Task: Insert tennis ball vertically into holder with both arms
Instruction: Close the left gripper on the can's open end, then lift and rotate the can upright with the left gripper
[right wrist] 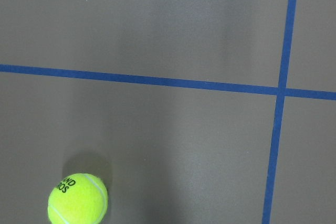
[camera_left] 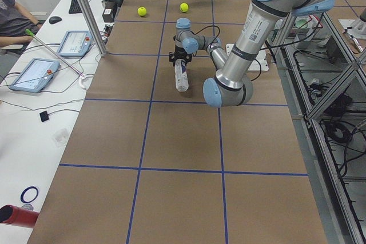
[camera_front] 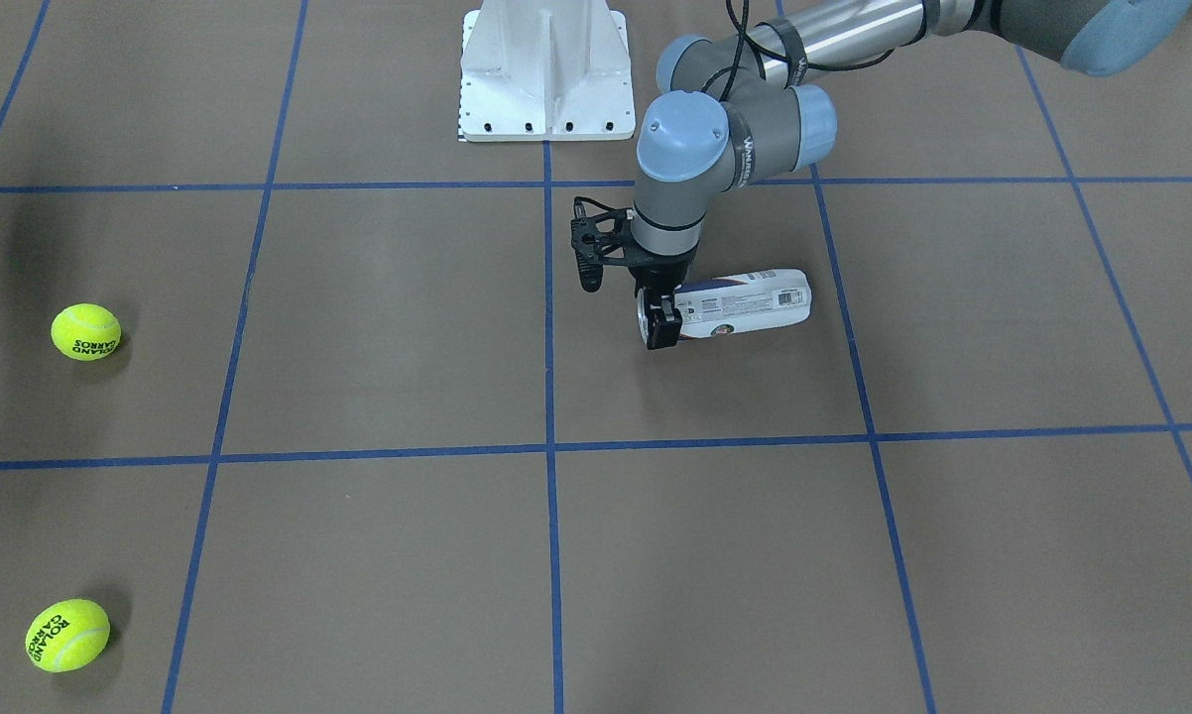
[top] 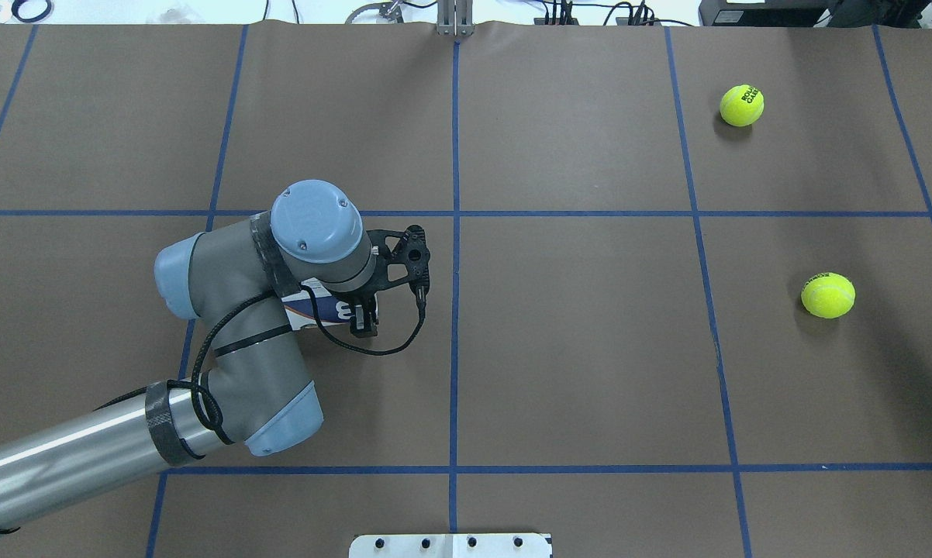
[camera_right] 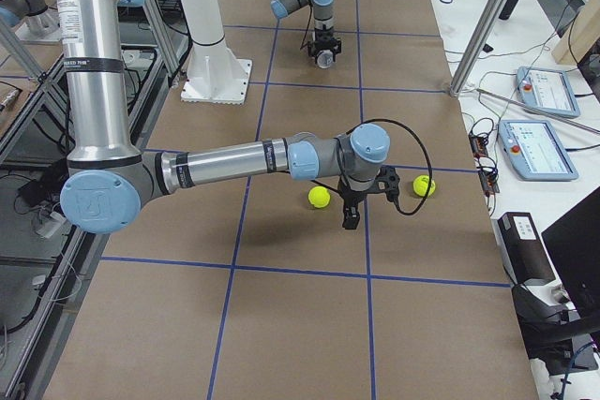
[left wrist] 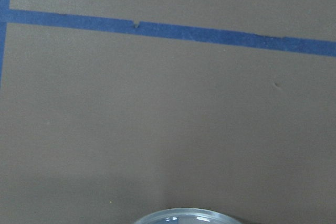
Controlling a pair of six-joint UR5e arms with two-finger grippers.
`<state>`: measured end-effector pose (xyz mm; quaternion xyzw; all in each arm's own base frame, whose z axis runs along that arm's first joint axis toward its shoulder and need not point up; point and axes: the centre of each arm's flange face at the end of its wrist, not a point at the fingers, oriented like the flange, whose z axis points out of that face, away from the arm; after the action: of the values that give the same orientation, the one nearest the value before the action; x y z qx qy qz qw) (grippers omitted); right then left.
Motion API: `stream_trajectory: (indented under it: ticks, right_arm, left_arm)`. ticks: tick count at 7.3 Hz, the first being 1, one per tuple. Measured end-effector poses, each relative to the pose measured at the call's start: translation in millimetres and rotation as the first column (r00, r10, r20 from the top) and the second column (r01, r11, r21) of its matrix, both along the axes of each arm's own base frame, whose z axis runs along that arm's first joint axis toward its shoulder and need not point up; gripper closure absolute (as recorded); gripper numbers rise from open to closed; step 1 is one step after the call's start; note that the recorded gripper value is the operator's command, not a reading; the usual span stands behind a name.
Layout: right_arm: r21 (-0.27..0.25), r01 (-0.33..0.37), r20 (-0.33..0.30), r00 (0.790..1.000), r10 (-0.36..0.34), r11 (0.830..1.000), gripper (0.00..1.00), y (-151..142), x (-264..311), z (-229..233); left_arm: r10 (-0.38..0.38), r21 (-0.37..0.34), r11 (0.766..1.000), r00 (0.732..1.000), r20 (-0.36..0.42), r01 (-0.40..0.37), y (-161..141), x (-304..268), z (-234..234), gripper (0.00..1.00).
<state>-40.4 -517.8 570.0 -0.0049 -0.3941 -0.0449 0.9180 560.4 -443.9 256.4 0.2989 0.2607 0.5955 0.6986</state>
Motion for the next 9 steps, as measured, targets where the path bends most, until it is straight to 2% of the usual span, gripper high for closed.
stream_trajectory:
  ticks: [3,4,5,6,7,8,9]
  right_arm:
    - [-0.002,0.002,0.013,1.000,-0.002,1.000,0.00,0.3,-1.4,-1.4]
    - [0.001,0.010,0.024,1.000,-0.010,1.000,0.00,-0.4,-5.2,-3.2]
    - [0.019,0.022,0.032,0.999,-0.023,1.000,0.00,-1.8,-12.1,-5.2]
    - [0.051,0.039,0.039,0.998,-0.041,0.998,0.00,-2.1,-21.0,-7.3]
    - [0.085,0.058,0.045,0.997,-0.062,0.995,0.00,-1.8,-31.4,-10.2]
    - [0.110,0.069,0.050,0.996,-0.075,0.992,0.00,-1.5,-38.3,-12.7]
    - [0.124,0.073,0.054,0.995,-0.080,0.990,0.00,-1.3,-41.8,-15.2]
  left_arm:
    - [-0.041,0.047,0.998,0.994,-0.102,0.045,4.5,-32.5,-48.3,0.23]
    - [-0.087,0.045,0.994,0.978,-0.190,0.098,4.8,-45.8,-69.2,0.23]
    - [-0.143,0.030,0.987,0.940,-0.309,0.160,4.8,-55.5,-87.2,0.23]
    - [-0.216,-0.007,0.971,0.871,-0.442,0.237,4.9,-63.3,-102.4,0.22]
    - [-0.287,-0.066,0.950,0.766,-0.575,0.306,4.8,-69.3,-114.0,0.22]
    - [-0.338,-0.130,0.928,0.643,-0.687,0.349,2.4,-72.4,-119.3,0.22]
    - [-0.376,-0.190,0.905,0.506,-0.776,0.380,0.4,-69.3,-116.5,0.22]
